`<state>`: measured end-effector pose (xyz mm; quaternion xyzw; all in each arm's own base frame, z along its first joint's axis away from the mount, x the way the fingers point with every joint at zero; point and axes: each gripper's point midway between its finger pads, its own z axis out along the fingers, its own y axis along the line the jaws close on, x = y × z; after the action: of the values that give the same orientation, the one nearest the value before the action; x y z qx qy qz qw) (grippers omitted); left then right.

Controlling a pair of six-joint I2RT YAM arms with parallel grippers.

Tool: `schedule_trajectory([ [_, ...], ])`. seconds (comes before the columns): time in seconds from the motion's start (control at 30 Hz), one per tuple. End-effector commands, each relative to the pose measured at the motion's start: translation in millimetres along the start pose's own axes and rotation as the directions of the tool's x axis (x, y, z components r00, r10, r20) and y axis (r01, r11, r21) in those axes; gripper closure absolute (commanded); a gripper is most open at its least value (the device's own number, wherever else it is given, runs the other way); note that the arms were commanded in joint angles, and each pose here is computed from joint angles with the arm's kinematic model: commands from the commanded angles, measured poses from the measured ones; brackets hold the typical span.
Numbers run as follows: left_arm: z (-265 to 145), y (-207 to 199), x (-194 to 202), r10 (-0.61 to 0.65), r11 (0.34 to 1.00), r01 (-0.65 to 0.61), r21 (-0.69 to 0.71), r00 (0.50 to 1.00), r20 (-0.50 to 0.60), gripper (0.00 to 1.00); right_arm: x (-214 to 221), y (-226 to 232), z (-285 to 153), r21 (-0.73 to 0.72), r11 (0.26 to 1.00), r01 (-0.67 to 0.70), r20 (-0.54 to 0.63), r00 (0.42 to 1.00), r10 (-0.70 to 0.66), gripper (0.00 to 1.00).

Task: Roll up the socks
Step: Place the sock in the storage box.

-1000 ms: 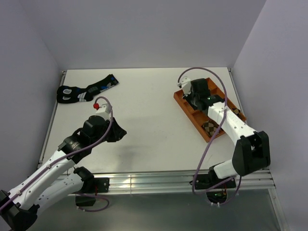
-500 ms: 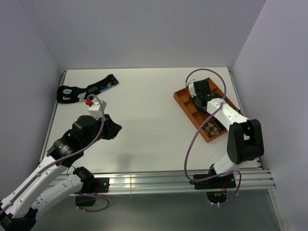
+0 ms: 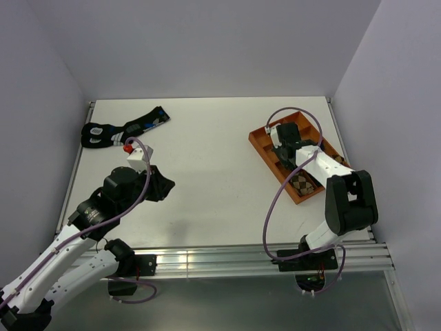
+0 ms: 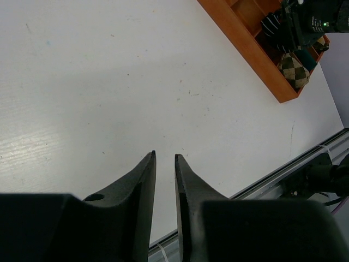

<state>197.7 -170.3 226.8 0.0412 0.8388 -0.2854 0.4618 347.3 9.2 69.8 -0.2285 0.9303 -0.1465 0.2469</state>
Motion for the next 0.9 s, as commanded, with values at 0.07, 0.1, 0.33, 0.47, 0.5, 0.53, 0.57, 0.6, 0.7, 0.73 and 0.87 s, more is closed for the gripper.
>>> schedule_trajectory([
  [0.07, 0, -5, -6, 0.026, 0.999, -0.027, 0.032, 0.999, 0.025, 0.74, 0, 13, 9, -0.071, 0.997, -0.011, -0.011, 1.000, 0.011, 1.00],
  [0.1, 0, -6, -6, 0.027, 0.999, -0.028, 0.033, 0.999, 0.021, 0.74, 0, 14, 9, -0.082, 0.997, -0.011, -0.012, 1.000, 0.010, 1.00],
  [0.33, 0, -5, -5, 0.025, 0.999, -0.025, 0.032, 0.999, 0.023, 0.74, 6, 28, 12, -0.169, 0.986, -0.001, -0.047, 0.999, -0.007, 1.00],
  [0.47, 1, -5, -4, 0.025, 0.999, -0.026, 0.030, 1.000, 0.018, 0.74, 12, 32, 14, -0.200, 0.980, 0.001, -0.074, 0.997, -0.017, 1.00],
  [0.5, 2, -5, -4, 0.025, 0.999, -0.026, 0.029, 1.000, 0.014, 0.74, 13, 33, 15, -0.204, 0.979, 0.003, -0.076, 0.997, -0.019, 1.00],
  [0.53, 2, -5, -3, 0.027, 0.999, -0.027, 0.030, 1.000, 0.012, 0.74, 15, 33, 16, -0.208, 0.978, 0.005, -0.080, 0.997, -0.022, 1.00],
  [0.57, 3, -5, -3, 0.028, 0.999, -0.028, 0.030, 1.000, 0.010, 0.74, 16, 33, 16, -0.212, 0.977, 0.003, -0.081, 0.997, -0.021, 1.00],
  [0.6, 4, -4, -2, 0.027, 0.999, -0.027, 0.027, 1.000, 0.007, 0.74, 17, 35, 16, -0.224, 0.975, 0.003, -0.081, 0.996, -0.022, 1.00],
  [0.7, 5, -4, -1, 0.026, 0.999, -0.026, 0.025, 1.000, 0.001, 0.74, 21, 36, 18, -0.260, 0.965, -0.018, -0.105, 0.994, -0.010, 1.00],
  [0.73, 5, -4, -1, 0.028, 0.999, -0.028, 0.025, 1.000, 0.001, 0.74, 22, 37, 20, -0.285, 0.958, -0.036, -0.116, 0.993, 0.003, 1.00],
  [0.87, 6, -4, 0, 0.028, 0.999, -0.028, 0.022, 1.000, -0.005, 0.74, 22, 34, 22, -0.326, 0.943, -0.068, -0.128, 0.991, 0.027, 1.00],
])
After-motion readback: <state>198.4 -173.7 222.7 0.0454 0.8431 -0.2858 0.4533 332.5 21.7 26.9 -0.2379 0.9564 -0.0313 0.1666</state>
